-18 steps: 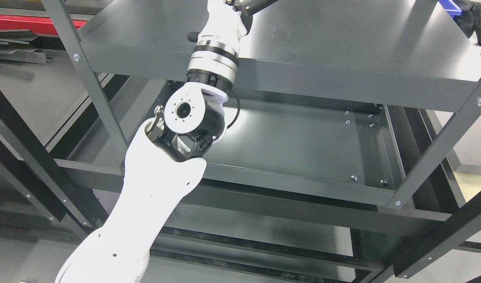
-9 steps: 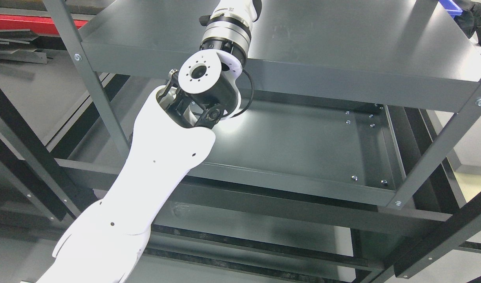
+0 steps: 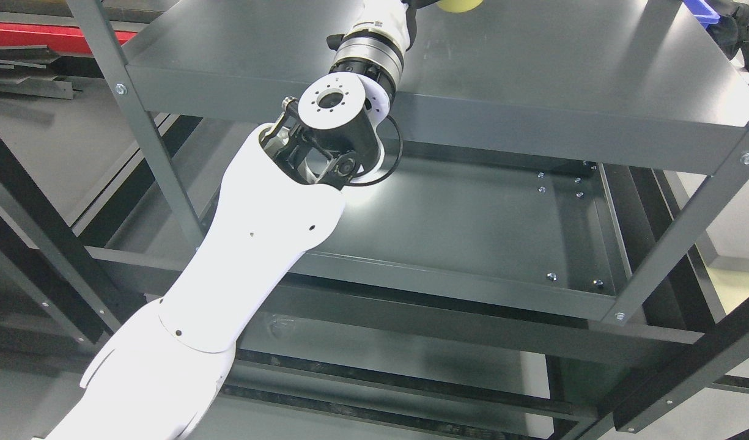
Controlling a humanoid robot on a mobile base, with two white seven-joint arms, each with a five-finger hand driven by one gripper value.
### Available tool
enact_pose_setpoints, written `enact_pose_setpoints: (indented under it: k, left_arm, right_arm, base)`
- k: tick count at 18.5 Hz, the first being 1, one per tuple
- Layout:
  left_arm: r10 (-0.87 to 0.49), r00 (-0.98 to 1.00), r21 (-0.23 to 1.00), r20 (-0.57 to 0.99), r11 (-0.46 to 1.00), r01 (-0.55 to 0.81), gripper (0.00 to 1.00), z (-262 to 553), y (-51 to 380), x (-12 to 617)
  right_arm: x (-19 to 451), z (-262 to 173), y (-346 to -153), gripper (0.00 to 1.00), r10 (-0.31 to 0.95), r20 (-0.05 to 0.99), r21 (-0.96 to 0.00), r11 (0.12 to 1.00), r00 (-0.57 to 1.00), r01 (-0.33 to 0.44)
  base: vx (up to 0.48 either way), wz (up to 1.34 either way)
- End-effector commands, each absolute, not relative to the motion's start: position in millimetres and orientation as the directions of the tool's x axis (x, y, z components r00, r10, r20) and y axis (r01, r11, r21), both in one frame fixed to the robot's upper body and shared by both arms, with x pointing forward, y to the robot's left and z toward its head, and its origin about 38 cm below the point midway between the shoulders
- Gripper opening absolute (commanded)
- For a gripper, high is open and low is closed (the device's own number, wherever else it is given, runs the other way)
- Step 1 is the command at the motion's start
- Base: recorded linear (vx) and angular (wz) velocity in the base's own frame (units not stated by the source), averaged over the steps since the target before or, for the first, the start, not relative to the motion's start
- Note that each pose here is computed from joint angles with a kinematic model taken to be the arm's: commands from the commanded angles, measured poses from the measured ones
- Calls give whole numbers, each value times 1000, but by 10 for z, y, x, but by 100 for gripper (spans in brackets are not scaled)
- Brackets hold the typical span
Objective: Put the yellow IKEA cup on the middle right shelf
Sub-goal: 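Extend the left arm over the shelf and set the cup down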
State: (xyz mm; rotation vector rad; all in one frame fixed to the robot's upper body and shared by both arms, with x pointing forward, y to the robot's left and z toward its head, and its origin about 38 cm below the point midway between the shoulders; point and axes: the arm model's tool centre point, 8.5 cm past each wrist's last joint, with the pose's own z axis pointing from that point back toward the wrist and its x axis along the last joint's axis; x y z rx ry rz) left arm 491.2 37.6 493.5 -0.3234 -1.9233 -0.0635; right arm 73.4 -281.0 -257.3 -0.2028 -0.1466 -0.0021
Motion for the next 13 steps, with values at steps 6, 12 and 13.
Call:
enact_pose_setpoints:
  k: [6,12,13]
  left_arm:
    - [126,-273,-74,954,978,194,82,4720,454,5129]
    - [122,-311,-77,943,985,154,99,4804,593,5158]
    - [117,-318,-72,941,986,149,99,4811,596,5154]
  right_arm:
    - [649,-2571,-2909,99,6,133,-213,977,991,22]
    - [644,-2572,-2909,99,6,132,-213,977,991,22]
    - [644,-2572,-2909,99,6,132,-213,977,991,22]
  base:
    - [0,0]
    - [0,0]
    - [0,0]
